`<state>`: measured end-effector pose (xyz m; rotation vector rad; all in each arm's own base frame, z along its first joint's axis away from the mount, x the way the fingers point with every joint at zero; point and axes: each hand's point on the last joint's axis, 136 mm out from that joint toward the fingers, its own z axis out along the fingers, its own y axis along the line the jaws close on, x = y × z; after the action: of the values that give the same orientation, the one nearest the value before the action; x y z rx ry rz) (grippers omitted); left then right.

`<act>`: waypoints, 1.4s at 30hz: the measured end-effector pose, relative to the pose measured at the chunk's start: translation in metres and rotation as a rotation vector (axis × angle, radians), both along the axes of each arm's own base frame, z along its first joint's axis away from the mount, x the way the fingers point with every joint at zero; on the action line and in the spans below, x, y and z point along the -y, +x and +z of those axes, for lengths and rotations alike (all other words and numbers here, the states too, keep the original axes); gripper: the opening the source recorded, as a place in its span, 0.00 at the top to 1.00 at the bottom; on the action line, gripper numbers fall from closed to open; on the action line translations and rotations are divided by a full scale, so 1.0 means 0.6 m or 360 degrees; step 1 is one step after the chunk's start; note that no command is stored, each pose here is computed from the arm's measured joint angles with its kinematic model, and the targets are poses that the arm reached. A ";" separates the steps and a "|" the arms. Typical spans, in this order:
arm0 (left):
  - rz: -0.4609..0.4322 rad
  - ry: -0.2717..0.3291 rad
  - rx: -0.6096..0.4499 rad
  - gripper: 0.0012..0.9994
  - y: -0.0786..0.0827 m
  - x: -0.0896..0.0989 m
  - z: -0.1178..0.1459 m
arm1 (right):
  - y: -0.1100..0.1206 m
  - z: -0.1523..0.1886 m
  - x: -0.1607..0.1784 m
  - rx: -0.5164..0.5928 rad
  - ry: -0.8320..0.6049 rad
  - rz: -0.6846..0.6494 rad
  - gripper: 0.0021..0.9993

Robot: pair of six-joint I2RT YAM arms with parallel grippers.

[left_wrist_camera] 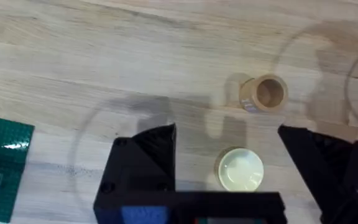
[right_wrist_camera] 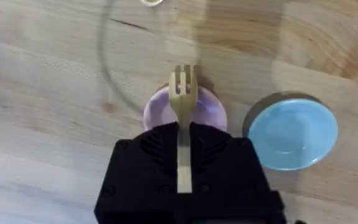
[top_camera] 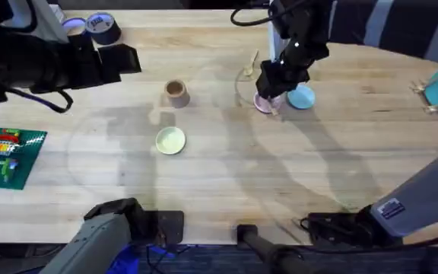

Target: Pick up a utensil and set it on the pink plate, then put the other utensil in the container.

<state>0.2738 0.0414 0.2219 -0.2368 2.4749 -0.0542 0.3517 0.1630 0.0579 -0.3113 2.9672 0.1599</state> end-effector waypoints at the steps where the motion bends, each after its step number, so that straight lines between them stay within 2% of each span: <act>1: 0.0000 0.0000 0.0000 0.01 0.000 0.000 0.000 | 0.000 0.000 0.000 -0.0001 0.0001 0.0000 0.88; 9: 0.0000 0.0000 0.0000 0.01 0.000 0.000 0.000 | 0.000 0.000 0.000 -0.0001 0.0001 0.0000 0.83; 25: 0.0000 0.0000 0.0001 0.01 0.000 0.000 0.000 | -0.005 0.001 0.002 -0.0021 -0.0006 -0.0006 0.82; 34: 0.0000 0.0000 0.0000 0.01 0.000 0.000 0.000 | 0.005 0.044 -0.003 -0.0014 -0.0003 -0.0006 0.81; 38: 0.0000 0.0000 0.0001 0.01 0.000 0.000 0.000 | 0.016 0.078 -0.007 0.0018 0.0011 -0.0005 0.77; 42: 0.0000 0.0000 0.0001 0.01 0.000 0.000 0.000 | 0.030 0.108 -0.013 0.0071 0.0032 0.0001 0.64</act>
<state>0.2739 0.0414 0.2220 -0.2366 2.4745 -0.0541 0.3696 0.1709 0.1227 -0.3091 2.9197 0.1801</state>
